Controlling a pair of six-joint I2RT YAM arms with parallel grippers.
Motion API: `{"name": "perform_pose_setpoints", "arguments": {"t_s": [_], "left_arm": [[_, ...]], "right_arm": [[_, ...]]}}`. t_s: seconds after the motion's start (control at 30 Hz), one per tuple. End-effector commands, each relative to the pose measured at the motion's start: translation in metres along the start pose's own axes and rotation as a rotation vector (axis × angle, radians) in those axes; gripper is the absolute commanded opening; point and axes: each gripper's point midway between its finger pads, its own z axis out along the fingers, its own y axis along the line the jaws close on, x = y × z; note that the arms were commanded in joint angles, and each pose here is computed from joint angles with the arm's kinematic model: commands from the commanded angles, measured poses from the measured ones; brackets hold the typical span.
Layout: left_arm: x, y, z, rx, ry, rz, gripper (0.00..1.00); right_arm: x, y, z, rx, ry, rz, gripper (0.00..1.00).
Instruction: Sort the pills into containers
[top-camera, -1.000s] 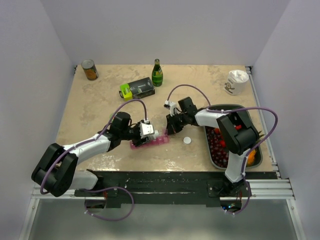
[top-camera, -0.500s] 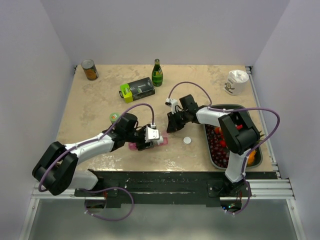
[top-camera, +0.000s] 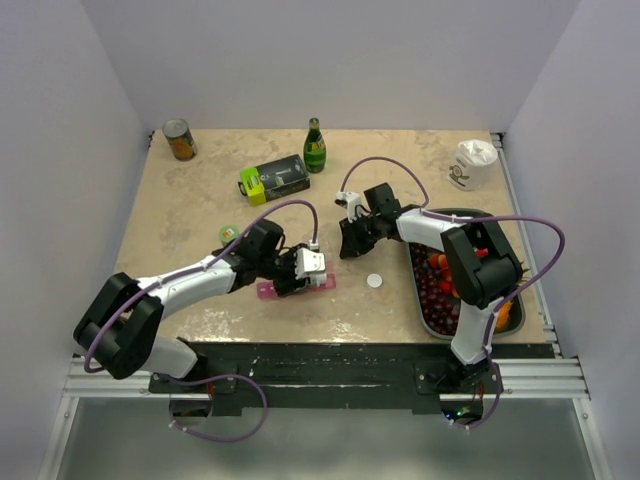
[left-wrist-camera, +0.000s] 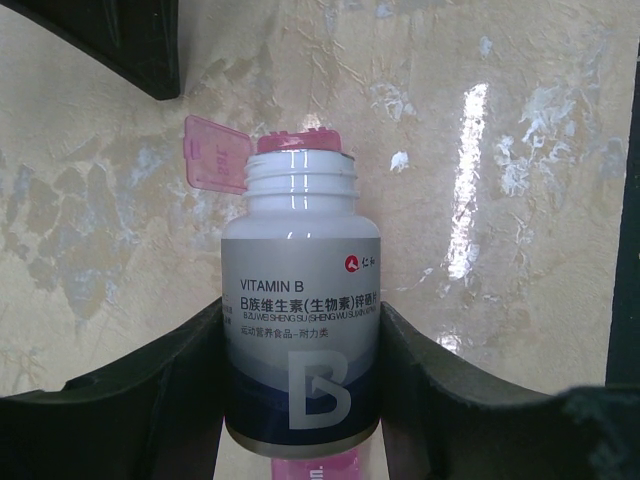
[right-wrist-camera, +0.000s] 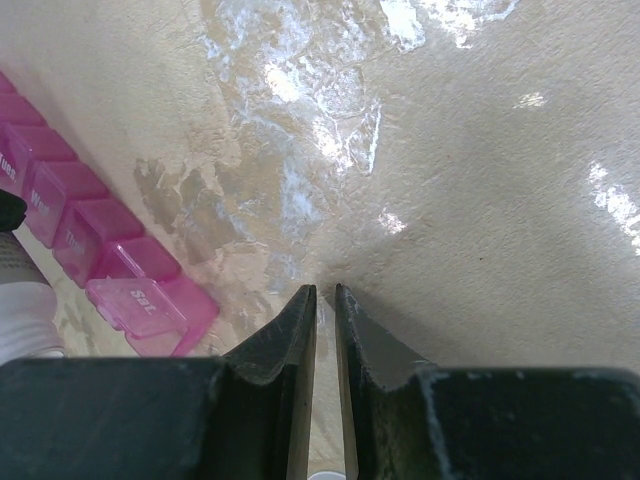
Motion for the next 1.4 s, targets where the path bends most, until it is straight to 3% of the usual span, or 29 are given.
{"name": "perform_pose_setpoints", "arguments": {"t_s": [0.0,1.37], "left_arm": [[-0.011,0.007,0.000,-0.012,0.006,0.031,0.00],[-0.014,-0.003,0.010,-0.071,0.080,-0.123,0.00]], "right_arm": [[-0.026,0.002,-0.013,0.011,-0.060,-0.052,0.18],[-0.021,-0.001,-0.008,0.010,-0.037,-0.048,0.19]]}}
